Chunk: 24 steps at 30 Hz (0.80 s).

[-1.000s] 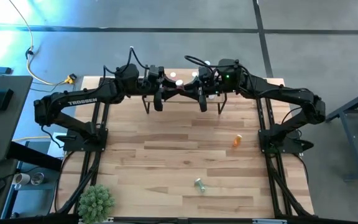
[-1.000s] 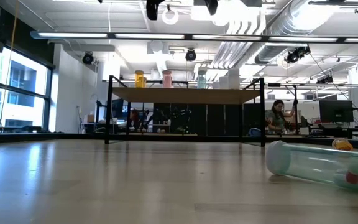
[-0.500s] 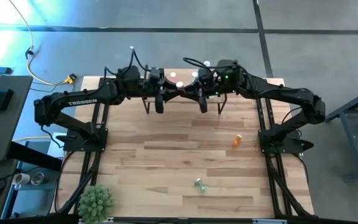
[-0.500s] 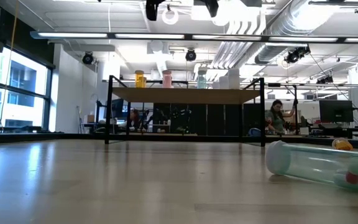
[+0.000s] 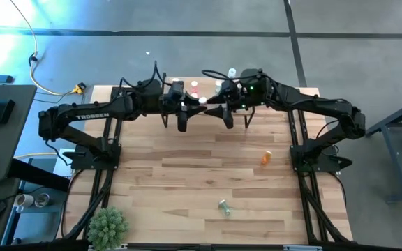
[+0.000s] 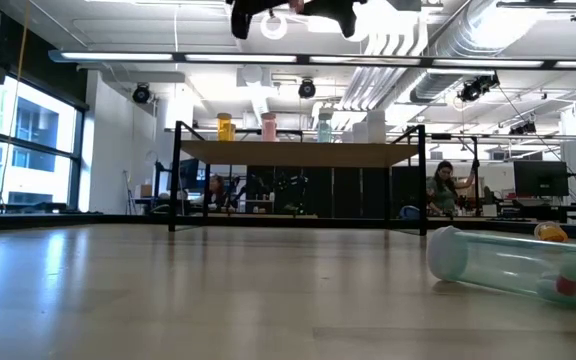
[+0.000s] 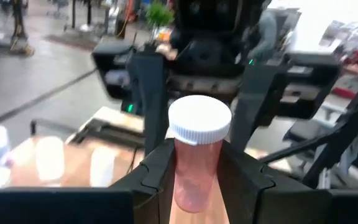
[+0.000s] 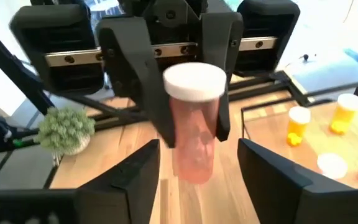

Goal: Pick and place medicine bottles onto shelf by color
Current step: Put the pink pill bottle on the shelf aligned with the pink pill bottle

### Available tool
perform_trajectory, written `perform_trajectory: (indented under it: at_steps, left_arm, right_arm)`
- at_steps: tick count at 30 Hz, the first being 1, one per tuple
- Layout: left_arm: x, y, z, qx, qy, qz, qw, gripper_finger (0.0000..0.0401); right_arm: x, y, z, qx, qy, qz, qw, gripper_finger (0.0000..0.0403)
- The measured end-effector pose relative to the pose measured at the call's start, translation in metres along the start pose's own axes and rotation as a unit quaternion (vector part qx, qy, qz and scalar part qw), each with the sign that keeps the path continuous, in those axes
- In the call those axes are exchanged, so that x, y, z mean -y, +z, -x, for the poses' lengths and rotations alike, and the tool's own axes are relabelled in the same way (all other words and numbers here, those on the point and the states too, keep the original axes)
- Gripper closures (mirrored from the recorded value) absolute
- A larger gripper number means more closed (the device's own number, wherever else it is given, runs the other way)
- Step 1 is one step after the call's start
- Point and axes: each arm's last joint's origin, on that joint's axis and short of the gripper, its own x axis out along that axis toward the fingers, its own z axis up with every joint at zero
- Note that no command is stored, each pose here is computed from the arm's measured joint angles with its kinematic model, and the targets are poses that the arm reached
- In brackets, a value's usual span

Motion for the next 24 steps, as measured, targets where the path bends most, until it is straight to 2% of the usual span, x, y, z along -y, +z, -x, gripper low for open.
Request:
perform_trajectory:
  at_steps: [6,11,16,21,24]
  left_arm:
    - [0.003,-0.003,0.014,-0.043,0.049,-0.024,0.998,0.0306]
    - [0.012,-0.004,0.031,-0.076,0.089,-0.038,0.992,0.0306]
    - [0.025,-0.007,0.046,-0.104,0.125,-0.052,0.985,0.0306]
    - [0.041,-0.005,0.058,-0.091,0.107,-0.059,0.988,0.0307]
    - [0.044,-0.016,0.062,-0.094,0.125,-0.055,0.986,0.0307]
  right_arm:
    - [0.001,-0.006,0.000,-0.031,-0.007,0.015,0.999,0.0183]
    - [0.004,-0.005,0.002,-0.032,-0.041,0.044,0.998,0.0182]
    - [0.007,0.015,0.012,-0.001,-0.055,0.081,0.995,0.0182]
    - [0.012,0.039,0.026,0.041,-0.071,0.092,0.992,0.0182]
    - [0.015,0.049,0.029,0.055,-0.079,0.099,0.990,0.0182]
